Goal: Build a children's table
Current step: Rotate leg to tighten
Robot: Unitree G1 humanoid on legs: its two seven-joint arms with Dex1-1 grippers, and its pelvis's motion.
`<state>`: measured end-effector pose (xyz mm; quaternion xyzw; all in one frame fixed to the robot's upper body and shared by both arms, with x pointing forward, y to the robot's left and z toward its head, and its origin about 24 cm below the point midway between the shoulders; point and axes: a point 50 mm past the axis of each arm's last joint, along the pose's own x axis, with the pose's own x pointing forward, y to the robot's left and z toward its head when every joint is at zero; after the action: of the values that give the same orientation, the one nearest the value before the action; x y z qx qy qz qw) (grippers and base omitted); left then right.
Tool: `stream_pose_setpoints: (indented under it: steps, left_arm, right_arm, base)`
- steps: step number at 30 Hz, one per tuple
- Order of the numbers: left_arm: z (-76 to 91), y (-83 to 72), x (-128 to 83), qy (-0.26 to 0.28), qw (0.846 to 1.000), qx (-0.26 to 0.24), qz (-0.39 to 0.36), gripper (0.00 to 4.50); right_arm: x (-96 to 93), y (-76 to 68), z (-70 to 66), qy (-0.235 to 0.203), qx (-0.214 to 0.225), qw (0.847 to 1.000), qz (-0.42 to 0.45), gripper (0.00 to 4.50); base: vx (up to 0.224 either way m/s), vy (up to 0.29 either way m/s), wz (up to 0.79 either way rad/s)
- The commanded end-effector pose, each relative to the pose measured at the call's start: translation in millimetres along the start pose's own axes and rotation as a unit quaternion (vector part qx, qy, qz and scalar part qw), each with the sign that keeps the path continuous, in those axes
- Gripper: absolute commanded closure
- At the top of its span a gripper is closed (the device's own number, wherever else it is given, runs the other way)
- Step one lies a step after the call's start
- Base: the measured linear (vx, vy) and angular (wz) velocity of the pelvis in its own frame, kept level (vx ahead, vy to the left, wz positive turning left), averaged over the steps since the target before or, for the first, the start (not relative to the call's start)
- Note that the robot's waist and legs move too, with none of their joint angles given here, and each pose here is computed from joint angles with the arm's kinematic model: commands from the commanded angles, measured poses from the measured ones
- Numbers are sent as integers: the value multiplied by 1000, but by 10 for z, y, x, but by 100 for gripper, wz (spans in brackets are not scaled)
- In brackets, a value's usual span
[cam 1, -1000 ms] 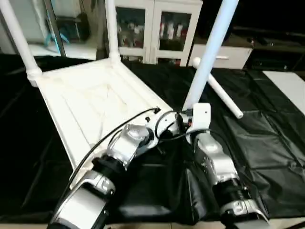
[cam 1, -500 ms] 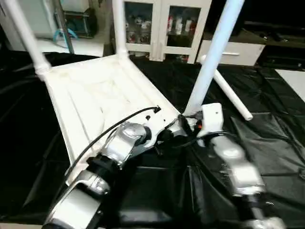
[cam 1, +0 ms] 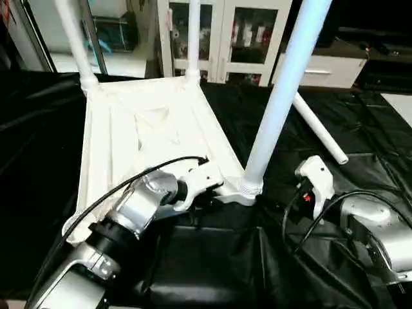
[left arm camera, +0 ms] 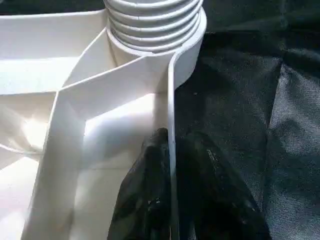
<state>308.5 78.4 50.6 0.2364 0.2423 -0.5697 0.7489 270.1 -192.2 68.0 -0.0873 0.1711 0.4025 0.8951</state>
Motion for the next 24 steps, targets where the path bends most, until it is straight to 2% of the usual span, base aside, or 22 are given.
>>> stream_pose_setpoints:
  steps: [1, 9, 11, 15, 16, 18, 19, 24]
  left_arm:
    - [-120, -83, 89, 29, 999, -12, -18, 374]
    - [-100, -75, 80, 21, 999, -17, -19, 374]
    - [-93, -72, 86, 13, 999, -22, -21, 399]
    - [-82, -86, 110, -9, 999, -32, -32, 411]
    - [-91, -98, 123, -15, 998, -41, -38, 432]
    - [-107, -112, 136, -20, 998, -46, -43, 432]
    - [-113, -119, 147, -27, 998, -42, -44, 447]
    - [-229, -179, 176, -17, 998, -32, -56, 447]
  right_arm:
    - [-43, -77, 76, -12, -9, 1000, -9, 50]
    - [-27, -83, 141, -33, -9, 999, -1, 50]
    - [-31, -87, 143, -37, -8, 999, 3, 50]
    - [-39, -93, 125, -38, -8, 999, 21, 50]
    - [-42, -97, 113, -36, -9, 999, 26, 50]
    - [-43, -105, 98, -31, -11, 999, 29, 50]
    - [-43, -116, 90, -26, -19, 999, 27, 50]
    - [-25, -186, 97, -29, -23, 999, 21, 50]
  base:
    - [0, 0, 0]
    - [0, 0, 0]
    - [0, 0, 0]
    - [0, 0, 0]
    - [0, 0, 0]
    - [0, 0, 0]
    - [0, 0, 0]
    - [0, 0, 0]
